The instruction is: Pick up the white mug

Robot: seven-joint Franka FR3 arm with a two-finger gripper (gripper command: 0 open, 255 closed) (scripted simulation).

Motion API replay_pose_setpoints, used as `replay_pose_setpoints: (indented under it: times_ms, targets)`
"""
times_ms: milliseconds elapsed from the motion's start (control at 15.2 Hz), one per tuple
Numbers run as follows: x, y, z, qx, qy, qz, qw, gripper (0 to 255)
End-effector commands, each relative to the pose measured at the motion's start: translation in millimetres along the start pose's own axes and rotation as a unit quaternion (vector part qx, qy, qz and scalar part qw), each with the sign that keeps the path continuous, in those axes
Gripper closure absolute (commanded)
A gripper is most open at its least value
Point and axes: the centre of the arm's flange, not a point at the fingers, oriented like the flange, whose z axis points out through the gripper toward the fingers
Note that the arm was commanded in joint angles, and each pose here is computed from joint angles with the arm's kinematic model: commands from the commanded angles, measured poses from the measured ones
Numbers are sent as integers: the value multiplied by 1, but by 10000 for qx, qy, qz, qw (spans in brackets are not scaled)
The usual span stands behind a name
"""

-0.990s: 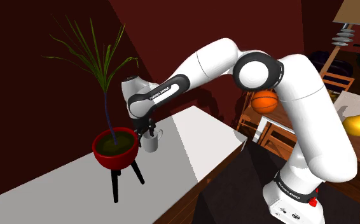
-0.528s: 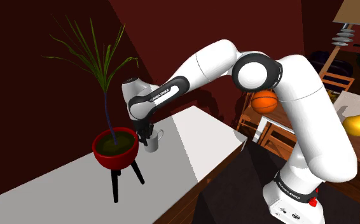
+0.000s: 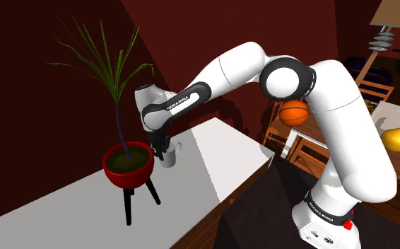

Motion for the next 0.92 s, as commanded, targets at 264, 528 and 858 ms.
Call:
replay_pose_setpoints:
  times_ms: [264,528,858]
  targets:
    - [-6,1,-30,0,0,0,10000,255]
    - [-9,2,-51,0,0,0,10000,255]
    - [-12,2,-67,0,0,0,10000,255]
